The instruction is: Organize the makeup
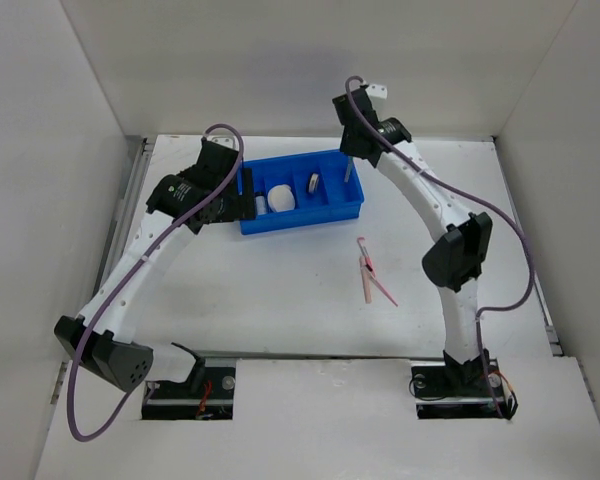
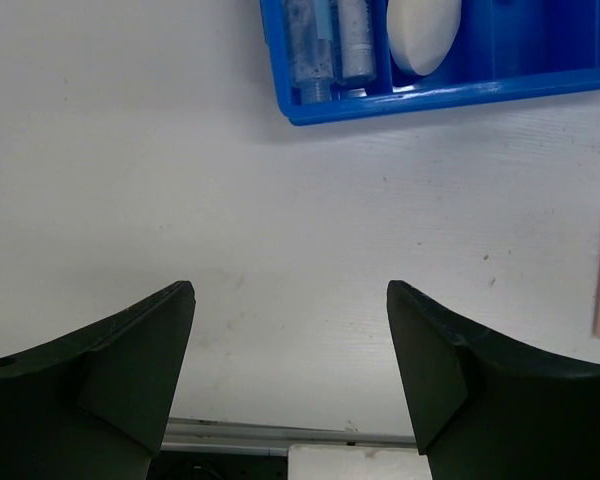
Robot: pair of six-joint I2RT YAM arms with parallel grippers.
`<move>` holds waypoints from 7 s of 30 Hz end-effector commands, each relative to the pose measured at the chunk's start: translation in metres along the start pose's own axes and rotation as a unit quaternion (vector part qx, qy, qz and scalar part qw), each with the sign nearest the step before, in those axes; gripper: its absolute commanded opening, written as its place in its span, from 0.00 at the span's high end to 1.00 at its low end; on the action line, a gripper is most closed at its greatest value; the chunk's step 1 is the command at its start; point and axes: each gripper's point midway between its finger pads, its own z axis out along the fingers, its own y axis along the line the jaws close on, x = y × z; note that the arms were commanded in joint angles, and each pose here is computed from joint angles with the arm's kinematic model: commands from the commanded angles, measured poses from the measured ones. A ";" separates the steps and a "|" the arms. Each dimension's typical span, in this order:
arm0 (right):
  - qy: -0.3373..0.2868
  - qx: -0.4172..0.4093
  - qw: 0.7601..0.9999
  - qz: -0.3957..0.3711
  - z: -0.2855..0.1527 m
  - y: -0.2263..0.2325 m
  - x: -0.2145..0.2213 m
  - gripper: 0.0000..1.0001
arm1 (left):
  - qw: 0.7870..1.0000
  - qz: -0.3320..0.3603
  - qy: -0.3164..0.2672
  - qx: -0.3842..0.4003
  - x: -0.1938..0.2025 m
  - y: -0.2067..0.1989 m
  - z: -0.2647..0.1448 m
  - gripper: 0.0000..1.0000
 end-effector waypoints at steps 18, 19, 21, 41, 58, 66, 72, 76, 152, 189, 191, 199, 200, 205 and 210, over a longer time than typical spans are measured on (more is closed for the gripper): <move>0.003 0.018 0.998 -0.064 0.103 -0.005 0.013 0.63 | 1.000 -0.023 0.007 -0.020 -0.007 0.002 -0.006 0.27; 0.007 0.020 0.998 -0.066 0.105 -0.006 0.017 0.56 | 0.999 -0.027 0.006 -0.020 -0.007 0.001 -0.006 0.27; 0.001 0.004 0.998 -0.060 0.097 -0.002 0.010 0.45 | 0.999 -0.027 0.006 -0.020 -0.007 0.001 -0.006 0.27; 0.104 -0.081 0.991 -0.008 -0.048 -0.067 0.142 0.59 | 1.000 -0.019 0.004 -0.017 -0.005 0.001 -0.001 0.27; 0.272 -0.102 0.956 -0.023 -0.070 -0.091 0.300 0.53 | 0.999 -0.009 0.033 0.005 0.003 -0.015 0.017 0.27; 0.263 -0.065 0.962 -0.049 -0.059 -0.094 0.310 0.62 | 0.999 -0.009 0.033 0.005 0.003 -0.015 0.017 0.27; 0.265 -0.052 0.960 -0.070 -0.059 -0.087 0.309 0.76 | 0.999 -0.009 0.033 0.005 0.004 -0.016 0.019 0.28; 0.228 -0.093 0.966 -0.074 -0.085 -0.063 0.262 0.86 | 1.000 -0.004 0.031 0.000 0.003 -0.013 0.019 0.28; 0.076 -0.056 0.995 -0.043 -0.054 -0.080 0.121 0.96 | 0.999 0.000 0.046 0.005 0.015 -0.013 0.020 0.28; 0.196 -0.148 0.960 -0.133 -0.061 -0.085 0.234 0.43 | 0.999 0.004 0.034 -0.011 0.008 -0.006 0.017 0.30; 0.217 -0.167 0.952 -0.136 -0.065 -0.083 0.252 0.42 | 0.999 0.004 0.032 -0.011 0.007 -0.008 0.020 0.30; 0.247 -0.172 0.946 -0.120 -0.057 -0.077 0.284 0.40 | 1.000 -0.009 0.029 0.002 0.003 -0.014 0.019 0.30; 0.248 -0.175 0.945 -0.123 -0.056 -0.074 0.287 0.40 | 1.000 -0.009 0.029 0.002 0.003 -0.014 0.019 0.30; 0.260 -0.183 0.936 -0.149 -0.057 -0.062 0.309 0.43 | 1.000 -0.008 0.027 -0.002 0.002 -0.012 0.017 0.30; 0.272 -0.129 0.934 -0.192 -0.057 -0.067 0.337 0.57 | 1.000 -0.008 0.027 -0.002 0.002 -0.012 0.017 0.30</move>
